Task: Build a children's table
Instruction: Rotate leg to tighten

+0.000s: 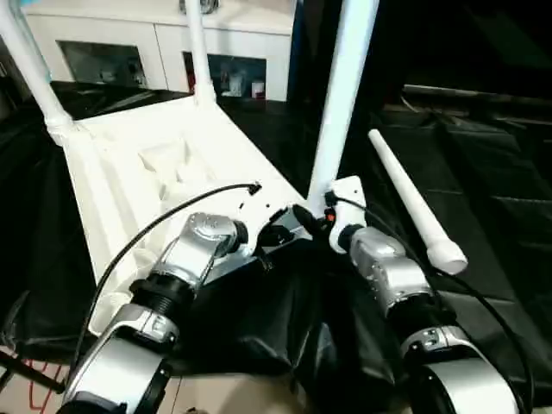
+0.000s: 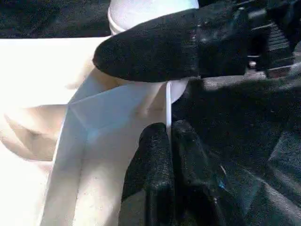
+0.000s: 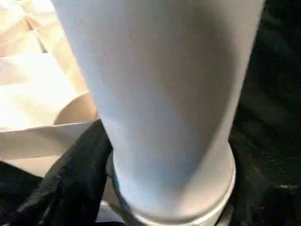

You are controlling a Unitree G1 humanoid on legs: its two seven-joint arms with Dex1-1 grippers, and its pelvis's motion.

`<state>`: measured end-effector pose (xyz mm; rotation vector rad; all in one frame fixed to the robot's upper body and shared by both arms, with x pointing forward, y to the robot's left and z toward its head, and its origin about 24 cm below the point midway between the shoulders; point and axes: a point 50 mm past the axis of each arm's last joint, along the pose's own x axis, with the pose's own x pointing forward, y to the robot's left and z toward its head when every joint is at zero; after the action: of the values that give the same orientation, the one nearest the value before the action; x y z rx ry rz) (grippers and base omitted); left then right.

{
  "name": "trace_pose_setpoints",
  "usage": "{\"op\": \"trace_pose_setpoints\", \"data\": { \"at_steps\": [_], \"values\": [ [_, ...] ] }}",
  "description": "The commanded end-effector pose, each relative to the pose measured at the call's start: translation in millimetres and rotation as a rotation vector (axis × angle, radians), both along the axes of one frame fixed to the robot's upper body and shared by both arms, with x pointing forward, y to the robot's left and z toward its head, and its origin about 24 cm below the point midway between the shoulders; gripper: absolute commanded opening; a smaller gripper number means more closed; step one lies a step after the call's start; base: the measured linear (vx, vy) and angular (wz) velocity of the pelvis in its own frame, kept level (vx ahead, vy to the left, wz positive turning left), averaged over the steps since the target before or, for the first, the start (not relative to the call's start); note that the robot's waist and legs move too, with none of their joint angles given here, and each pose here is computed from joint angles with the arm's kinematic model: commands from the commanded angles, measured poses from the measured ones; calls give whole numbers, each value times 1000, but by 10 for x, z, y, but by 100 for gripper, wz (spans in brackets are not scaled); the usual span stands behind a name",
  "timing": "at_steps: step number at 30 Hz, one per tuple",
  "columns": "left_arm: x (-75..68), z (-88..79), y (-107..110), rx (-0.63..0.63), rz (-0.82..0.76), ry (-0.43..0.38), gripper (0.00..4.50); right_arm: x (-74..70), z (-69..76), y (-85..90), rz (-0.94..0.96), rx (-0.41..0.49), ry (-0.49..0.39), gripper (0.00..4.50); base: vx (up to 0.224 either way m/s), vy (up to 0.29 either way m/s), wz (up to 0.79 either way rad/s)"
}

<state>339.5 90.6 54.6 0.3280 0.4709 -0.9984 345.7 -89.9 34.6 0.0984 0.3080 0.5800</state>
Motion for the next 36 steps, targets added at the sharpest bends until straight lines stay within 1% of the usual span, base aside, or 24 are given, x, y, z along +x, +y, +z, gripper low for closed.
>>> {"op": "trace_pose_setpoints", "data": {
  "at_steps": [1,2,4,7,9,12,14,15,16,17,18,20,22,24,25,28,30,32,35,36],
  "values": [
    [-22,120,-104,-44,-88,-66,0,-161,-44,332,254,12,13,381,0,0,0],
    [-33,117,-100,-46,-101,-67,0,-165,-44,326,267,8,6,391,0,0,0],
    [-74,106,-64,-39,-144,-65,0,-189,-31,275,333,-5,-14,391,0,0,0],
    [-197,109,6,-59,-264,-45,0,-246,26,111,470,-20,-51,391,0,0,0],
    [-224,116,16,-67,-290,-42,0,-255,39,82,493,-20,-56,391,0,0,0],
    [-325,113,95,-60,-376,-11,0,-326,87,-52,614,-37,-63,391,0,0,0],
    [-351,106,126,-51,-397,1,0,-349,99,-90,651,-49,-66,391,0,0,0],
    [-382,97,165,-37,-424,14,0,-370,103,-136,687,-65,-62,391,0,0,0],
    [-382,97,165,-37,-424,14,0,-370,103,-136,687,-65,-62,391,0,0,0],
    [-402,87,191,-28,-439,27,0,-379,100,-157,702,-77,-57,391,0,0,0],
    [-455,67,246,-8,-481,55,0,-396,92,-186,727,-91,-46,391,0,0,0],
    [-467,62,270,0,-486,62,0,-404,92,-191,739,-89,-43,367,0,0,0],
    [-471,69,285,-1,-484,63,0,-414,100,-183,750,-82,-42,360,0,0,0],
    [-477,74,297,-1,-487,72,0,-427,106,-166,761,-67,-37,329,0,0,0],
    [-478,74,299,0,-488,73,0,-429,106,-164,762,-66,-37,329,0,0,0],
    [-485,78,313,1,-492,81,0,-447,100,-142,777,-55,-29,309,0,0,0],
    [-482,76,309,1,-488,79,0,-449,91,-137,775,-52,-25,288,0,0,0],
    [-445,74,282,-9,-449,62,0,-436,42,-127,724,-49,11,282,0,0,0],
    [-371,78,235,-28,-377,36,0,-399,3,-90,642,-47,19,279,0,0,0],
    [-333,76,212,-28,-336,26,0,-366,-22,-66,578,-47,25,278,0,0,0]
  ]
}}
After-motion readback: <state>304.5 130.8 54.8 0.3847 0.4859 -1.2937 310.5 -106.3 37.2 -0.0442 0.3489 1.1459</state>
